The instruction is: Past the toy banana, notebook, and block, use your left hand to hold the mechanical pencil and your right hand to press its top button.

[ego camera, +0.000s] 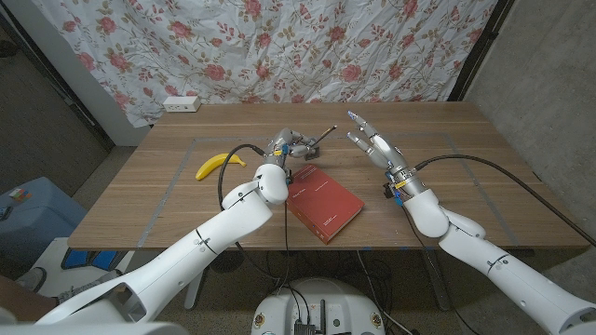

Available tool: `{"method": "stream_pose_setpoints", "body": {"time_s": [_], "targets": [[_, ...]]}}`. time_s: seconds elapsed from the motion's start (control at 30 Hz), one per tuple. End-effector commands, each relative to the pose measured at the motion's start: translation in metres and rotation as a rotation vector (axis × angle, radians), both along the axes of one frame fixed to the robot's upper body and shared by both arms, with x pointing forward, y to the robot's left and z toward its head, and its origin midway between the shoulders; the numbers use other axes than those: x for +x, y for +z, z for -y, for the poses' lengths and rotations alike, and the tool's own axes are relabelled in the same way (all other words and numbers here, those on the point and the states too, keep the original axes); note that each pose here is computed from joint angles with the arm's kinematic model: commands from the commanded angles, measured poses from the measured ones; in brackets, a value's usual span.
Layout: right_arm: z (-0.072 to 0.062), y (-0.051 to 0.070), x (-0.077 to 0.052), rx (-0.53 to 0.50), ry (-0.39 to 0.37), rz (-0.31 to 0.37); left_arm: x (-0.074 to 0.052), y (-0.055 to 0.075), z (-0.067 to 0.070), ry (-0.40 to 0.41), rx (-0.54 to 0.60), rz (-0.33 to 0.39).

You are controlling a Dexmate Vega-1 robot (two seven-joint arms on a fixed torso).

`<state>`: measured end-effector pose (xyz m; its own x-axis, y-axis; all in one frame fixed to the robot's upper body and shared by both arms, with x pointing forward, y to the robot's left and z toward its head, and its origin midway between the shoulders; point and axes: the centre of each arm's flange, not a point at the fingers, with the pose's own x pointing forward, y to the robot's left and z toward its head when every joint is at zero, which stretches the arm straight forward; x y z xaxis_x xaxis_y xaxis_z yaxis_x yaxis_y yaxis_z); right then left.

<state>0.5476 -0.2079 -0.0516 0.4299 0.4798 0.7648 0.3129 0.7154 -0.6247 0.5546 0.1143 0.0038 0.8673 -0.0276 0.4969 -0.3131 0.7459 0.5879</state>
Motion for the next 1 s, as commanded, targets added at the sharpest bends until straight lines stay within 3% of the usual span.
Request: {"method": "stream_pose_setpoints", "body": {"time_s": [0.03,1.0], "targets": [[-0.006,-0.001,-0.0006,-0.031,-0.016,0.007,0.001,-0.0014,0.0009,-0.008,-0.003,0.0],[-0.0137,-0.0056,0.0029,-0.049,-0.009,-0.019,0.001,-0.0046,0.0015,-0.014,0.005,0.001]]}}
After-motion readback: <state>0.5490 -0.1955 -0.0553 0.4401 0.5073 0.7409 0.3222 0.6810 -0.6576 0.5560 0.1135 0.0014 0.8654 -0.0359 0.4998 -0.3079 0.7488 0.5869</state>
